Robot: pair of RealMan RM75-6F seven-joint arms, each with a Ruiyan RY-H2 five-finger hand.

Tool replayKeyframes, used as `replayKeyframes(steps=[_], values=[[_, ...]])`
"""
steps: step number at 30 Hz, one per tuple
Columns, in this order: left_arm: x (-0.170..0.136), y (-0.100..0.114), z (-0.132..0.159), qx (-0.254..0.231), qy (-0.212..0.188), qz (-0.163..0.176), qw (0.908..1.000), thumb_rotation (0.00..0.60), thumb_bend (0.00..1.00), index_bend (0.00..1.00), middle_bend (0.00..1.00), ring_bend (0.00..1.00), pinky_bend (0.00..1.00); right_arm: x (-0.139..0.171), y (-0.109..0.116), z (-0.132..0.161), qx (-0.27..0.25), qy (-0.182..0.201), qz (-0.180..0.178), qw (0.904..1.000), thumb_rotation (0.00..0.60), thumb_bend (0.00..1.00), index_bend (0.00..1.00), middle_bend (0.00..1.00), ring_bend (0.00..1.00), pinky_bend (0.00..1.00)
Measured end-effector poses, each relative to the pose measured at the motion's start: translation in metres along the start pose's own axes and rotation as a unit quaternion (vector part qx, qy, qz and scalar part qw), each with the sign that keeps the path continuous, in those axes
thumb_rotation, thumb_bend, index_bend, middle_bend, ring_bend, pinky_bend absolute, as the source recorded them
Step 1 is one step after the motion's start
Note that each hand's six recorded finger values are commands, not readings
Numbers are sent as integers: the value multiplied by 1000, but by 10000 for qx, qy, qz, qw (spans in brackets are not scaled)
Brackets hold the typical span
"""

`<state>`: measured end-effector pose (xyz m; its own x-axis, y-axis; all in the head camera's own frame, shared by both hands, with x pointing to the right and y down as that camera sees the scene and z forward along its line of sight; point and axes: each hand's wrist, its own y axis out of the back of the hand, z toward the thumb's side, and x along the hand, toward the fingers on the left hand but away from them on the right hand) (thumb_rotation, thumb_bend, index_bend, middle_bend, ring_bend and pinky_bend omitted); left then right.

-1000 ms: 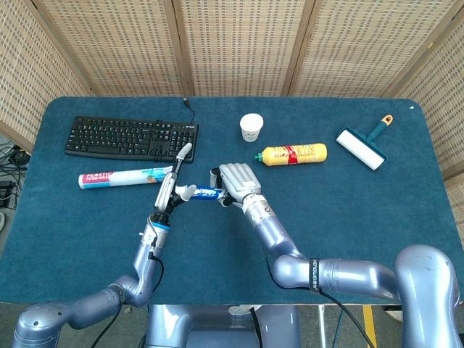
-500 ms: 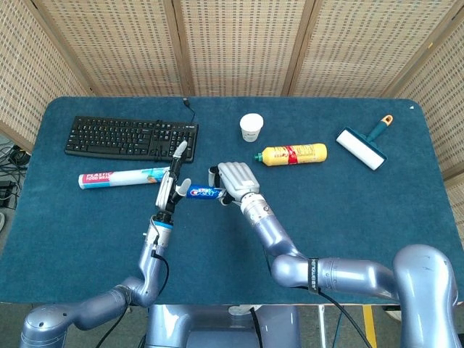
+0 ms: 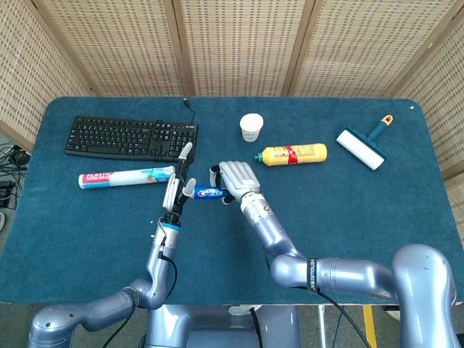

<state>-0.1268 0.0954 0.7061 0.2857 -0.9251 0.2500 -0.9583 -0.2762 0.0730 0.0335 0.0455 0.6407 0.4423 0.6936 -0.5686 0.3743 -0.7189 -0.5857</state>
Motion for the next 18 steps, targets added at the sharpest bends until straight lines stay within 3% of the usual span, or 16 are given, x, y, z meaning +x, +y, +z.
replayKeyframes(steps=[7, 18], values=[[5, -10, 7, -50, -9, -34, 10000, 161, 0, 0, 0, 0, 0, 1, 1, 2, -23, 1, -17, 10000, 600, 717, 727, 707, 619, 789], [6, -2, 8, -32, 28, 45, 10000, 162, 0, 0, 0, 0, 0, 4, 8, -1, 10, -27, -90, 10000, 600, 717, 727, 707, 619, 788]])
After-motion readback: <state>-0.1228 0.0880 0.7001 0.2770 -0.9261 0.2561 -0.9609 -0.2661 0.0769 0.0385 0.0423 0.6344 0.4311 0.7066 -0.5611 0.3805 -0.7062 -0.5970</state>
